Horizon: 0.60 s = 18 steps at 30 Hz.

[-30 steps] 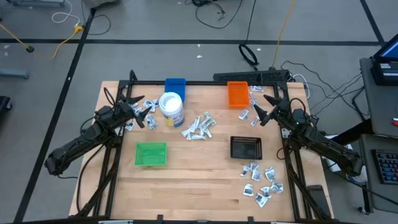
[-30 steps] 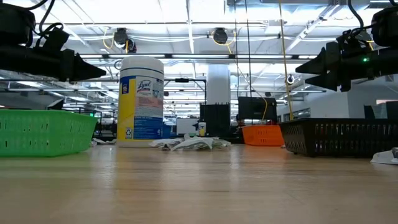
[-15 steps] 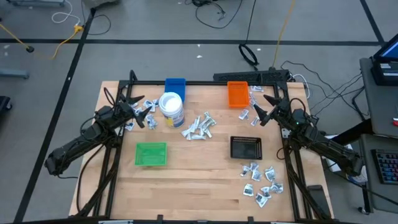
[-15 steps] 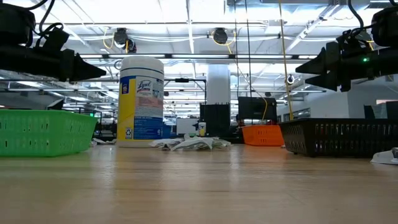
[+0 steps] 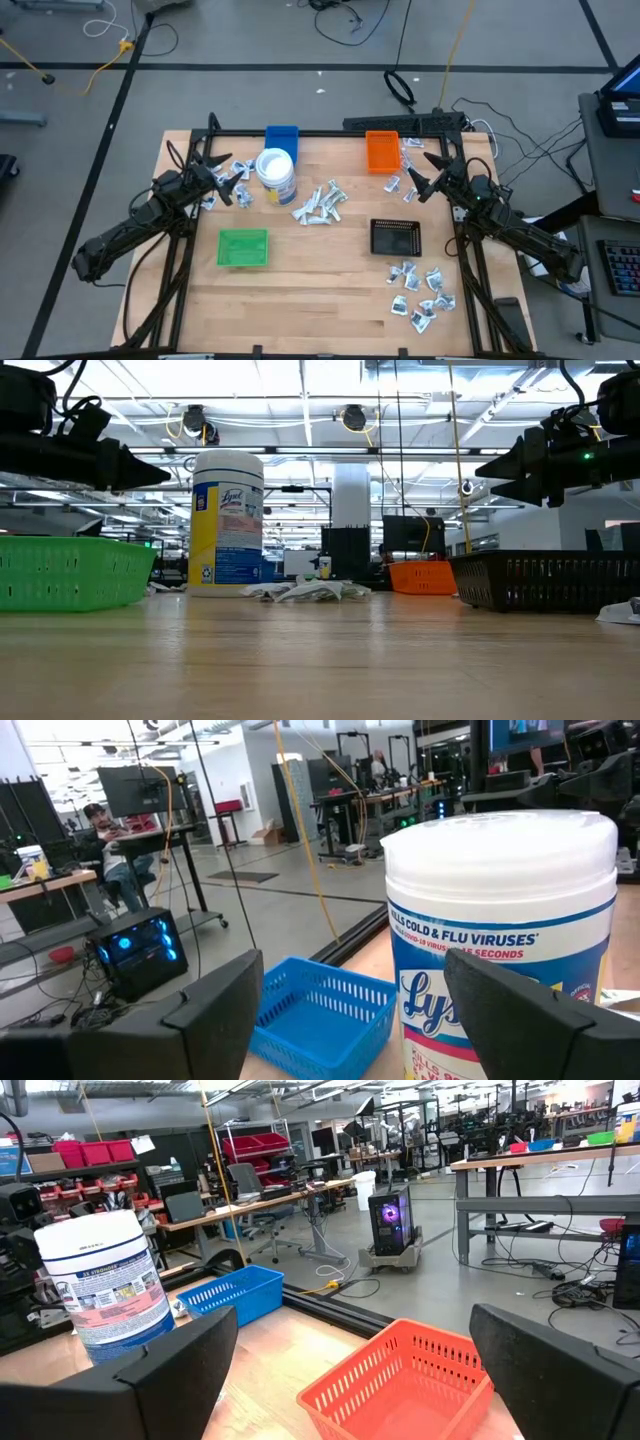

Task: Pick & Place First Aid Supplies
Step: Put the blue alcohol pad into the blue bin

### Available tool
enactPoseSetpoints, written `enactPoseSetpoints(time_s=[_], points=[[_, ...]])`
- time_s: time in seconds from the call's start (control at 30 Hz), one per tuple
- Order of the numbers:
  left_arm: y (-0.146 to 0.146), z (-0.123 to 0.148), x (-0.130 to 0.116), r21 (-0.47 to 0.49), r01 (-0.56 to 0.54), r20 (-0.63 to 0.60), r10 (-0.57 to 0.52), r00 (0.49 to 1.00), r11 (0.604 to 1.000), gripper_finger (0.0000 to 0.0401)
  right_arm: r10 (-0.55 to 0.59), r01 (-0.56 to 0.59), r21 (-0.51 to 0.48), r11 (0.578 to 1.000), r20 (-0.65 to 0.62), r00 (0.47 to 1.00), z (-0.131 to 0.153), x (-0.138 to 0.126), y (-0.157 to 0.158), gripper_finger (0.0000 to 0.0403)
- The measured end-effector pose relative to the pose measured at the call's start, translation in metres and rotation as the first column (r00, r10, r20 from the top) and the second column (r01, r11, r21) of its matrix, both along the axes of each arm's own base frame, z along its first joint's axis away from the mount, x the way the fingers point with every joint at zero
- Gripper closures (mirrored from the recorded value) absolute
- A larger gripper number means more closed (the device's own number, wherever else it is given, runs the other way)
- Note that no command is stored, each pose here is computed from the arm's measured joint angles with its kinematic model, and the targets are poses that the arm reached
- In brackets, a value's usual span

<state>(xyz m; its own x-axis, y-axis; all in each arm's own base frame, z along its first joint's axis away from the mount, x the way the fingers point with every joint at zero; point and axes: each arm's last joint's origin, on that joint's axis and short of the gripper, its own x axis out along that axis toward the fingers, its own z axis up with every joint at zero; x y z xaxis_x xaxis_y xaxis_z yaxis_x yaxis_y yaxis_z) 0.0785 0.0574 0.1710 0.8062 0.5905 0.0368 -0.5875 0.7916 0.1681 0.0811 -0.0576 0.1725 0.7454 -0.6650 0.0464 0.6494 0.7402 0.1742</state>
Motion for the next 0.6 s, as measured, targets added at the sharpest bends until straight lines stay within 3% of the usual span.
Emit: enactPoseSetpoints(time_s=[0.3,0.47,0.6], points=[[-0.002,0.03,-0.004,0.014,-0.01,-0.051,0.011,0.999,1.0,0.0099,0.0,0.0,0.0,1.0,0.0,1.0,0.0,0.0,0.0,0.0009],[-0.002,0.064,-0.005,-0.126,-0.064,-0.14,0.046,0.989,0.99,0.0091,0.0,0.0,0.0,1.0,0.0,1.0,0.0,0.0,0.0,0.0009],[0.004,0.097,-0.001,-0.29,-0.171,-0.189,0.119,0.975,0.942,0.0085,0.001,-0.001,0.0,1.0,0.0,1.0,0.0,0.0,0.0,0.0009]])
